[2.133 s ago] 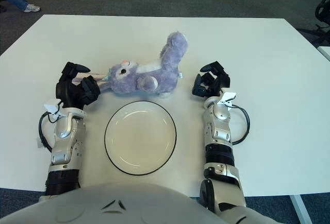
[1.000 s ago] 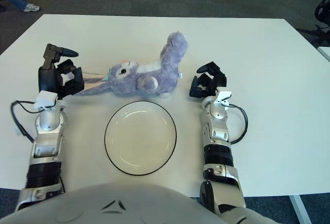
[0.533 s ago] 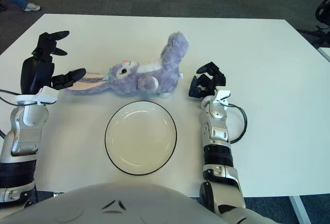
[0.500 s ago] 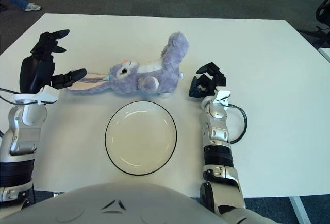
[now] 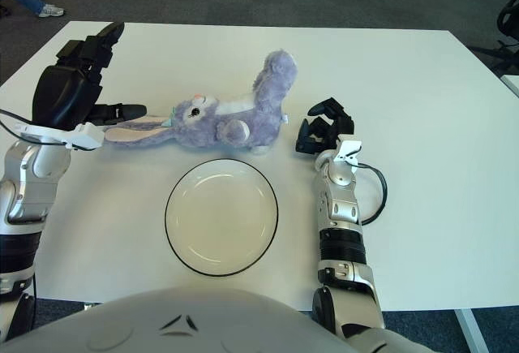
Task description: Put the doll into the plate.
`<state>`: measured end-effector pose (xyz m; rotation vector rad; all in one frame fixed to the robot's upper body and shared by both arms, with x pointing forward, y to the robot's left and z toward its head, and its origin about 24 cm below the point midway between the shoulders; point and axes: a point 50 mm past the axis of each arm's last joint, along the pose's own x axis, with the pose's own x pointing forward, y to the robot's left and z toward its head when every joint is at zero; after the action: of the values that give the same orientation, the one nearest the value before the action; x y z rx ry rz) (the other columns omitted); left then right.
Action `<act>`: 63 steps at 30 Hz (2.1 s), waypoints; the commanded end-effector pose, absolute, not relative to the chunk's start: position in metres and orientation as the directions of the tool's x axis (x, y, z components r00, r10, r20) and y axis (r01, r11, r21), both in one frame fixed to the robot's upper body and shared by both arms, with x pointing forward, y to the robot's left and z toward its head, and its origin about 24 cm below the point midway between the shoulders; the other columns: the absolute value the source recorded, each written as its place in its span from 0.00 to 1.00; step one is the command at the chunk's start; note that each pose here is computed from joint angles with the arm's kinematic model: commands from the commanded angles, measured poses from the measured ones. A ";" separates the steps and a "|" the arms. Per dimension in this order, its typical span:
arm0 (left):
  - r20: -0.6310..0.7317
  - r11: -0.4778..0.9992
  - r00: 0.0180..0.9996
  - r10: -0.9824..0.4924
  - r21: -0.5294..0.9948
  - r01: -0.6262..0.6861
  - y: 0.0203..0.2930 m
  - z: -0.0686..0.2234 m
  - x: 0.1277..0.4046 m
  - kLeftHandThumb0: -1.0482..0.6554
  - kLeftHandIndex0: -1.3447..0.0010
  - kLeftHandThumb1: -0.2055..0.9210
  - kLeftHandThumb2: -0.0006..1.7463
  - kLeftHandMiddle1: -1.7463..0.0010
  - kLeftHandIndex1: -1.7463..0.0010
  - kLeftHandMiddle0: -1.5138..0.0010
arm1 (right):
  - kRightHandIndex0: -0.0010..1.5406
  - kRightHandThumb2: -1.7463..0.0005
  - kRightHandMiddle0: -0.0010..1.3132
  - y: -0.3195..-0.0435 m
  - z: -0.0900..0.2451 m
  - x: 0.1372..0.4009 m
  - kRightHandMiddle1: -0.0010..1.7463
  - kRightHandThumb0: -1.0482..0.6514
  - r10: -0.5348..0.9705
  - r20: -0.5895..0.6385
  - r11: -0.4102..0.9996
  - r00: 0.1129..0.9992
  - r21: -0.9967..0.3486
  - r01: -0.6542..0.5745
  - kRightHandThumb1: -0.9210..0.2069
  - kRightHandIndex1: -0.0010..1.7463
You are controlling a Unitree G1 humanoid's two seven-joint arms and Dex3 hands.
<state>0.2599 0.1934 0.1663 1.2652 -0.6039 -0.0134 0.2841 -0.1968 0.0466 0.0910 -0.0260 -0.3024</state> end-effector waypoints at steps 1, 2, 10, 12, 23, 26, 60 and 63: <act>0.362 0.274 0.856 -0.368 0.922 -0.272 0.192 0.167 0.265 0.01 1.00 1.00 0.15 0.08 0.99 0.86 | 0.60 0.02 0.59 -0.196 0.039 0.281 0.88 0.61 -0.307 -0.035 0.946 0.951 0.095 0.309 0.89 1.00; 0.348 0.268 0.858 -0.377 0.928 -0.259 0.190 0.167 0.267 0.00 1.00 1.00 0.15 0.05 0.99 0.86 | 0.60 0.03 0.59 -0.196 0.039 0.281 0.88 0.61 -0.308 -0.035 0.946 0.951 0.095 0.310 0.89 1.00; 0.290 0.259 0.848 -0.445 0.947 -0.188 0.181 0.156 0.282 0.01 1.00 0.98 0.14 0.03 1.00 0.86 | 0.59 0.03 0.59 -0.195 0.040 0.281 0.88 0.61 -0.310 -0.034 0.945 0.950 0.094 0.312 0.89 1.00; 0.273 0.261 0.849 -0.452 0.951 -0.167 0.179 0.152 0.285 0.02 1.00 0.98 0.14 0.04 1.00 0.86 | 0.60 0.03 0.60 -0.195 0.040 0.281 0.88 0.61 -0.312 -0.035 0.945 0.950 0.094 0.314 0.89 1.00; 0.124 0.222 0.870 -0.478 0.975 -0.017 0.157 0.139 0.294 0.04 1.00 1.00 0.18 0.65 0.99 0.94 | 0.59 0.04 0.60 -0.196 0.041 0.281 0.86 0.61 -0.314 -0.046 0.944 0.948 0.092 0.317 0.88 1.00; 0.103 0.225 0.872 -0.479 0.974 0.009 0.153 0.139 0.295 0.05 1.00 1.00 0.16 0.70 1.00 0.95 | 0.59 0.03 0.59 -0.196 0.041 0.281 0.87 0.61 -0.312 -0.047 0.944 0.949 0.092 0.315 0.88 1.00; -0.178 0.224 0.795 -0.579 0.904 0.365 0.120 0.111 0.282 0.05 1.00 1.00 0.22 0.92 1.00 0.93 | 0.59 0.05 0.61 -0.196 0.041 0.282 0.84 0.61 -0.303 -0.049 0.949 0.952 0.077 0.306 0.88 1.00; -0.197 0.209 0.795 -0.574 0.903 0.375 0.116 0.114 0.280 0.05 1.00 1.00 0.22 0.62 1.00 0.96 | 0.59 0.05 0.62 -0.196 0.041 0.282 0.84 0.61 -0.303 -0.049 0.949 0.952 0.077 0.306 0.88 1.00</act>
<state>0.2830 0.1214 0.1130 1.1736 -0.2137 -0.6478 0.2835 -0.1957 0.0486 0.0920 -0.0054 -0.3084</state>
